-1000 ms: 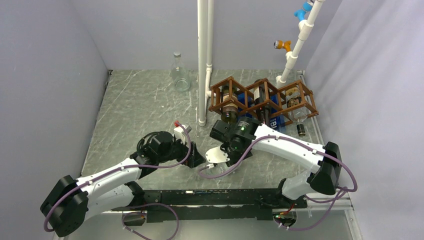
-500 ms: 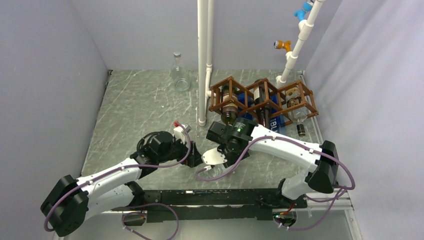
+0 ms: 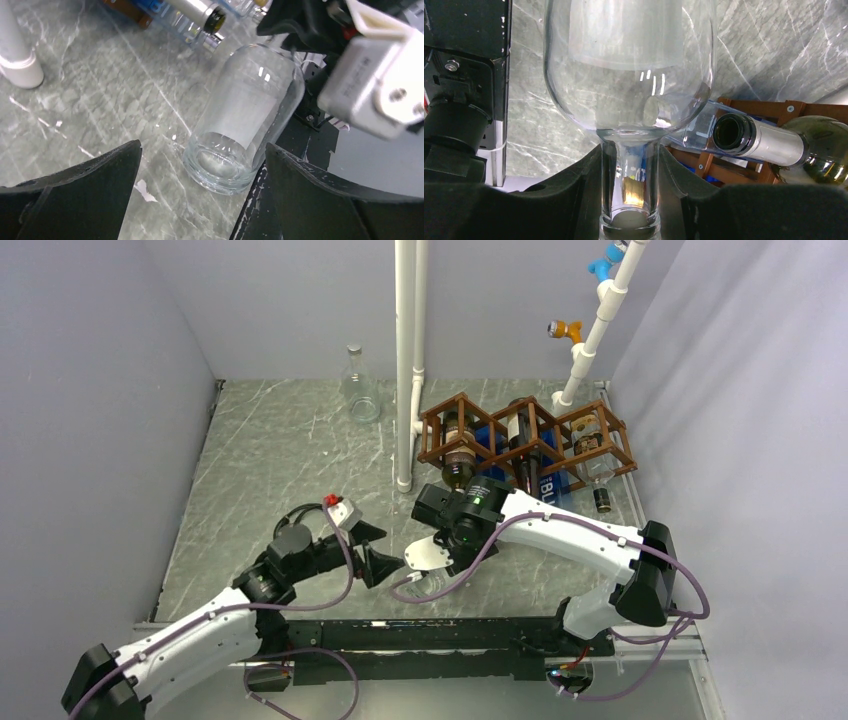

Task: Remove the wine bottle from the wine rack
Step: Place the wine bottle at the center of the board.

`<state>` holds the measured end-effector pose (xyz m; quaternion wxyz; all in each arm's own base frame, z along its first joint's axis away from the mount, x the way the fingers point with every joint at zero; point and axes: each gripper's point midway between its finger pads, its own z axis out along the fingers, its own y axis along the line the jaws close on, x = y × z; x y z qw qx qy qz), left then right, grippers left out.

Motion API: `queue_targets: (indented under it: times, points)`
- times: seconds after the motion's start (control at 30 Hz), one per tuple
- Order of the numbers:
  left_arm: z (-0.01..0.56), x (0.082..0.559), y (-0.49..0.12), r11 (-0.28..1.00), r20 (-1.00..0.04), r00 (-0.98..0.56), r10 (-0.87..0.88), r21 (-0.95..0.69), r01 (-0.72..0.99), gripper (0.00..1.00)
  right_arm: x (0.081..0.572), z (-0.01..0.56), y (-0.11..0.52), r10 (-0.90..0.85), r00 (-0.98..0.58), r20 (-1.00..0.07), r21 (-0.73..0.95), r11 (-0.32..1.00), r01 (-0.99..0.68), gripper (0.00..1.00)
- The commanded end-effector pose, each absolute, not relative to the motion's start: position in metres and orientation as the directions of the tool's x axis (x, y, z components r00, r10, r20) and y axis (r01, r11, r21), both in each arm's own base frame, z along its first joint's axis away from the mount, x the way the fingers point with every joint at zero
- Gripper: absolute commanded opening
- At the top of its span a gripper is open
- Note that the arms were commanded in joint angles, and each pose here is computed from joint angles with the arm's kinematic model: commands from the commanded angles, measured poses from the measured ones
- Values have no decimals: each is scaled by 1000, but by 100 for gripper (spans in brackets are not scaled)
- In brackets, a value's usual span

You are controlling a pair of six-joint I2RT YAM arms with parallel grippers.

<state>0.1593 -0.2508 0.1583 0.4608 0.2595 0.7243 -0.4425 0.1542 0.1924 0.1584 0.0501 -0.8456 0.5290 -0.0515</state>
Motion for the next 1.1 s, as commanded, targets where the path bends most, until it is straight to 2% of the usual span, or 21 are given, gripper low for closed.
queue_targets:
  times: [0.0,0.17,0.43,0.8,1.07]
  points:
    - [174,148,-256,375,-975,-209,-78,-223,900,100,163,181,212,-904,424,-48,-251,-400,-881,19]
    - [174,136,-267,338,-997,-55,-48,-68,939,99,161,183,214,-906,417,-75,-250,-388,-887,19]
    - [161,127,-287,337,-994,108,18,108,935,99,157,184,217,-909,401,-115,-233,-368,-900,20]
    - [149,121,-304,352,-988,152,27,151,924,100,156,184,220,-923,348,-163,-206,-313,-927,20]
    - [131,117,-316,328,-992,114,47,123,937,100,160,186,224,-927,333,-174,-206,-296,-933,21]
